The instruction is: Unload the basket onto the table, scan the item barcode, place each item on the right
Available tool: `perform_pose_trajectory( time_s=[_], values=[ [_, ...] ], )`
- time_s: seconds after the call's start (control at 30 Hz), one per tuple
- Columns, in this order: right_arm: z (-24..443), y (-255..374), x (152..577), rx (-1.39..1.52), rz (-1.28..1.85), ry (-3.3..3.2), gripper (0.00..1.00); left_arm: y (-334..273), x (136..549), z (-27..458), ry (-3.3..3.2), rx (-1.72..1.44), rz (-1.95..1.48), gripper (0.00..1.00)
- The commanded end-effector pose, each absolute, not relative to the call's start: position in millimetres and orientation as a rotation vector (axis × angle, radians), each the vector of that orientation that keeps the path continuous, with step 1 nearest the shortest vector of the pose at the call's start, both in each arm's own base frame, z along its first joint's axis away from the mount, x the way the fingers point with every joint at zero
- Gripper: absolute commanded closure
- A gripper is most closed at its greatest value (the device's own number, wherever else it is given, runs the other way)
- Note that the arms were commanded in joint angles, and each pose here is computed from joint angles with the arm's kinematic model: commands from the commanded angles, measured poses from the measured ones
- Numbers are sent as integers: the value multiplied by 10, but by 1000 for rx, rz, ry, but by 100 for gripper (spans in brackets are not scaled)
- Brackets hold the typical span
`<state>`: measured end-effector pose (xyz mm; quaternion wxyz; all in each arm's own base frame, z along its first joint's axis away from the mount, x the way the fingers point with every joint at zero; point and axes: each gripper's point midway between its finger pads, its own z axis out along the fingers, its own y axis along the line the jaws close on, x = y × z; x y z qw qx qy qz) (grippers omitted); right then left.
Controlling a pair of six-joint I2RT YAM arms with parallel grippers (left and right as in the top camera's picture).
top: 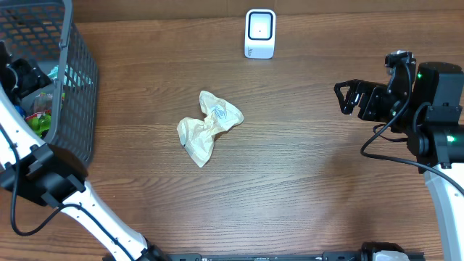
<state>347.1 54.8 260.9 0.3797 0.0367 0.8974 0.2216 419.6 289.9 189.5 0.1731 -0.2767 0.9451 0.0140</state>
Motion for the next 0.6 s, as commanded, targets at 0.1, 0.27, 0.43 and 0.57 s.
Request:
perform_pose_trajectory(
  time_s=[0.1,0.27,0.43,0.57],
  values=[
    [2717,538,3508,87,561,2262,0,2926,4191,1785,2715,-827,141,23],
    [2714,539,3505,88,561,2264,0,3008,4144,1545,2765,-890,201,23],
    [2716,538,3507,88,561,2263,0,3051,4135,1200,2815,-966,203,23],
    [2715,537,3507,87,560,2263,0,3118,4133,959,2851,-981,230,22]
  ],
)
